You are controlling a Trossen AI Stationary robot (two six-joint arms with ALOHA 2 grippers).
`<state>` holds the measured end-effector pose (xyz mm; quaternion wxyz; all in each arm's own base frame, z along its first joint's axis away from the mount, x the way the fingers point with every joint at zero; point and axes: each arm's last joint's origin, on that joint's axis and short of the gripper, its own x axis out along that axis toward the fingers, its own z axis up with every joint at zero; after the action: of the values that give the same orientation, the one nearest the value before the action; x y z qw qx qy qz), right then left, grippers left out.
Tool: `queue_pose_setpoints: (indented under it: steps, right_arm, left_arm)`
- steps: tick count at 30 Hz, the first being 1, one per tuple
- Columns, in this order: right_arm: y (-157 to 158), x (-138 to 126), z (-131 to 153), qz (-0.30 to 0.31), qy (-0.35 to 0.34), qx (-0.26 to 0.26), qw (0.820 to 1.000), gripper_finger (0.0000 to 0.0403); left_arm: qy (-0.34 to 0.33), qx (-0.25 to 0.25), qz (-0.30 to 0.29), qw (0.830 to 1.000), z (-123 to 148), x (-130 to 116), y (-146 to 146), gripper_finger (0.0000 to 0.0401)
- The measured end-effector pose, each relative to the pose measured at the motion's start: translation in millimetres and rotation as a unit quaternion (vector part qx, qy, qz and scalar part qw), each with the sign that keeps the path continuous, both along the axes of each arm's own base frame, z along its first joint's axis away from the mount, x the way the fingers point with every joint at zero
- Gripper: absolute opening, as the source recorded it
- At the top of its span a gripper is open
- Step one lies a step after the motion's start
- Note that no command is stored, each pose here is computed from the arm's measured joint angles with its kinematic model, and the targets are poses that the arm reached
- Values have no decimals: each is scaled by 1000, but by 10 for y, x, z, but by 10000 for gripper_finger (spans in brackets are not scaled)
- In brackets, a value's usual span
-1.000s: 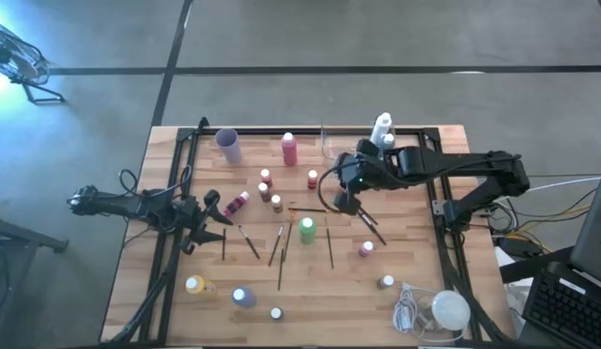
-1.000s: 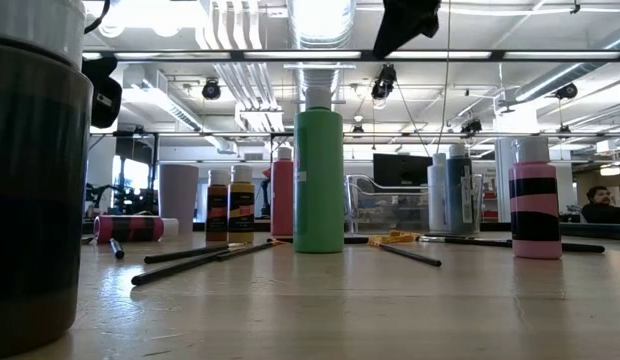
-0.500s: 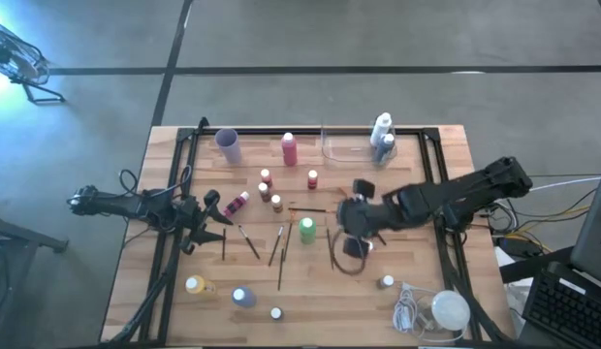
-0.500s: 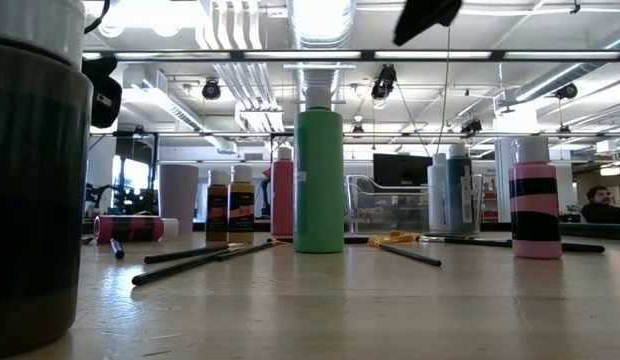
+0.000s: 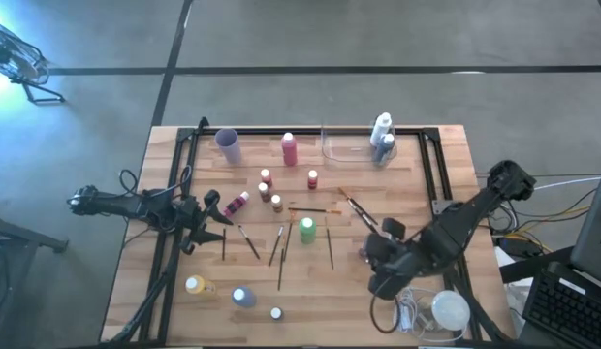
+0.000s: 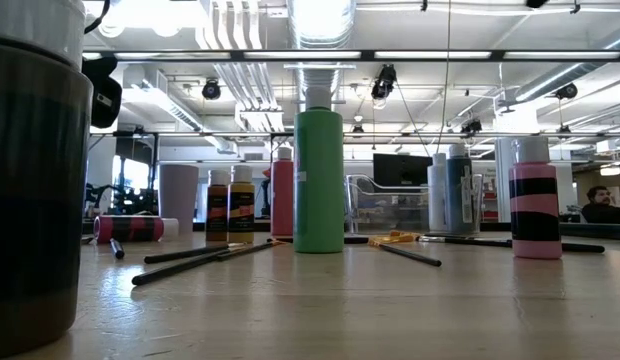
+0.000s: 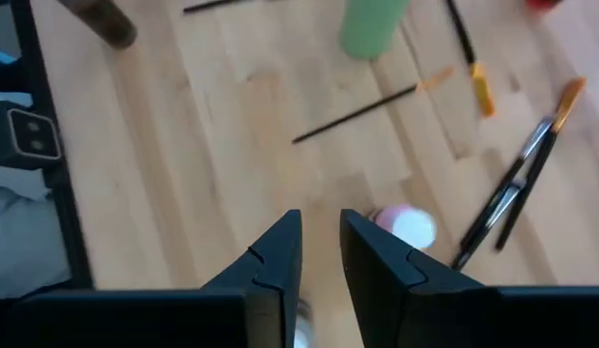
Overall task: Pick & Place Paint Supplies
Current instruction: Put the pink paint bottle into the transparent bin
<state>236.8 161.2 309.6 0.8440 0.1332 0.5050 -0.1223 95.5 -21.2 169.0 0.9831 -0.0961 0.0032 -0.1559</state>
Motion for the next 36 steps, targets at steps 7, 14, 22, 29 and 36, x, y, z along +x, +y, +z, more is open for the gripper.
queue_pose_setpoints:
  steps: [7,14,22,29,36]
  right_arm:
    - [11,-61,-173,-27,14,-15,999,116]
    - [-79,-70,-358,-49,40,-30,998,175]
    - [-371,92,-391,-49,89,8,995,213]
    - [-682,229,-389,-34,117,40,992,221]
    - [-873,313,-337,-30,121,75,989,211]
  left_arm:
    - [0,0,0,1000,0,0,0,216]
    - [0,0,0,1000,0,0,0,216]
    - [0,0,0,1000,0,0,0,216]
    - [0,0,0,1000,0,0,0,216]
    - [0,0,0,1000,0,0,0,216]
